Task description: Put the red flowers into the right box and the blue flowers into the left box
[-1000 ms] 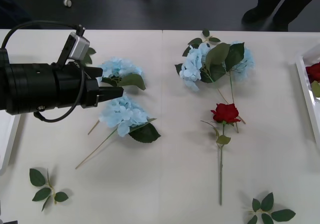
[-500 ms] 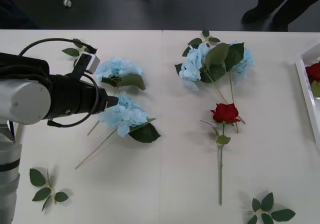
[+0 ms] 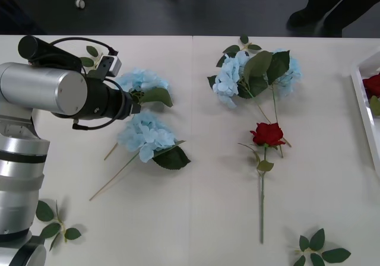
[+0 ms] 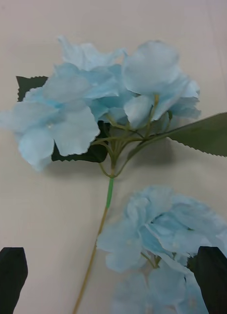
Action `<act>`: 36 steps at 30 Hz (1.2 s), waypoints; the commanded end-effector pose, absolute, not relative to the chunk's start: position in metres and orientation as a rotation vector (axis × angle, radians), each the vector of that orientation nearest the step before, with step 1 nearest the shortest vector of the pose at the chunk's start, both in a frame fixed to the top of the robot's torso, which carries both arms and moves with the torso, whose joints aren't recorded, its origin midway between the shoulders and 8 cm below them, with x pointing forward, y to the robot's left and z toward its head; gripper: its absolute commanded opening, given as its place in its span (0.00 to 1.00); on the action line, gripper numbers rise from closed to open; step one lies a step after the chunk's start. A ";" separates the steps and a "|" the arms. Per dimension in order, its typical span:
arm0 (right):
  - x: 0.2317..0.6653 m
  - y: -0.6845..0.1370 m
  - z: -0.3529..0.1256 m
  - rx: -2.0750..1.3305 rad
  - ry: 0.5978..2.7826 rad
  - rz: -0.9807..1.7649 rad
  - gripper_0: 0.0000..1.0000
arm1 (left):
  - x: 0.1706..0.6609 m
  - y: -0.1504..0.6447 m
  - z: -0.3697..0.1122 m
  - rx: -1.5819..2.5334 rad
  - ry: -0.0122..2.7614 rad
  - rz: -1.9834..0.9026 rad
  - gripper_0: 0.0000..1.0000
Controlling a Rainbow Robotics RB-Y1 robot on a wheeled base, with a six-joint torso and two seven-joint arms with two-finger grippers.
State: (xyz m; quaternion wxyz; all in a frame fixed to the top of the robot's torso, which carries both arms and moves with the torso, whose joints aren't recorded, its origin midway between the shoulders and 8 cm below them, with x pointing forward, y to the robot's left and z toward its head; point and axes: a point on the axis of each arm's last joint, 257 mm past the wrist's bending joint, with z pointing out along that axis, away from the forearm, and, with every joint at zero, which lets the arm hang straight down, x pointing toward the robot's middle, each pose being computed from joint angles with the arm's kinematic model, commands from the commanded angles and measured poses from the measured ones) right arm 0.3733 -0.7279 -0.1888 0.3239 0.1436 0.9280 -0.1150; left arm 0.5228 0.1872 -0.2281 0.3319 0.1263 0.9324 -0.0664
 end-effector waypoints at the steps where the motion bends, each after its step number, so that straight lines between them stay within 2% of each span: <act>1: 0.396 -0.718 -0.177 0.360 2.382 -0.277 0.00 | 0.545 0.199 -0.213 0.279 2.425 -0.137 1.00; 13: 0.430 -0.679 -0.209 0.277 2.390 -0.222 0.00 | 0.567 0.208 -0.247 0.308 2.457 -0.007 1.00; 25: 0.433 -0.676 -0.213 0.269 2.395 -0.224 0.00 | 0.563 0.186 -0.274 0.381 2.480 0.048 1.00; 26: 0.432 -0.676 -0.214 0.270 2.398 -0.225 0.05 | 0.564 0.183 -0.276 0.380 2.477 0.056 1.00; 27: 0.431 -0.677 -0.214 0.270 2.399 -0.230 0.20 | 0.565 0.183 -0.278 0.377 2.476 0.070 1.00; 29: 0.430 -0.677 -0.216 0.268 2.404 -0.231 0.71 | 0.567 0.180 -0.285 0.368 2.474 0.089 1.00; 30: 0.429 -0.678 -0.217 0.269 2.407 -0.233 0.86 | 0.568 0.179 -0.287 0.363 2.472 0.091 1.00; 32: 0.427 -0.680 -0.218 0.269 2.411 -0.243 0.99 | 0.569 0.177 -0.292 0.356 2.475 0.095 1.00; 36: 0.422 -0.685 -0.218 0.269 2.418 -0.257 0.99 | 0.568 0.172 -0.294 0.358 2.476 0.089 1.00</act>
